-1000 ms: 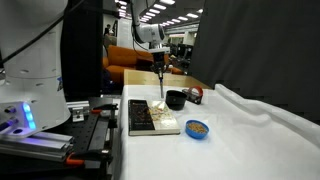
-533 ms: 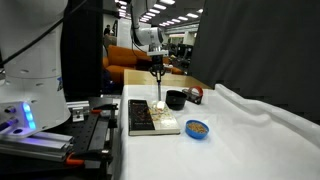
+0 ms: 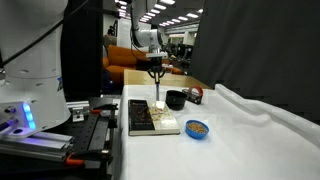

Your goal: Take the marker from the cup and put it on the table

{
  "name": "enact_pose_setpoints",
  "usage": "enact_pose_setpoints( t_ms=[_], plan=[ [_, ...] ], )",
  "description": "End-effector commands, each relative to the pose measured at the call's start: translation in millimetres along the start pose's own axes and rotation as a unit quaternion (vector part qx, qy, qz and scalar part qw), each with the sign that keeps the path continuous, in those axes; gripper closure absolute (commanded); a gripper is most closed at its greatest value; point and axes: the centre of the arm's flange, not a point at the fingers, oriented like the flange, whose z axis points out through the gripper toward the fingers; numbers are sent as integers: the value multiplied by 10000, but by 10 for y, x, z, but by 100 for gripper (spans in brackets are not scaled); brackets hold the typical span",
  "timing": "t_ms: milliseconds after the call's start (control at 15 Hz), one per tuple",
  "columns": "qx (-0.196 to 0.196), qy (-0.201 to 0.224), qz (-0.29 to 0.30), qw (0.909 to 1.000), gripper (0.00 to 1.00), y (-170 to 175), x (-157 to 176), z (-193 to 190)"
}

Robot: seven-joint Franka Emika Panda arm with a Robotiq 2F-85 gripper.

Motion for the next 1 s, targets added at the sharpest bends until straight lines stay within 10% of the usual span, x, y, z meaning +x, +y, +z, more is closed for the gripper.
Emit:
enact_pose_setpoints(
  t_ms=[0, 200, 933],
  plan=[
    [4, 0, -3, 10000, 76, -7, 3, 1],
    [8, 2, -4, 10000, 57, -11, 5, -2],
    [9, 2, -3, 10000, 57, -11, 5, -2]
  ],
)
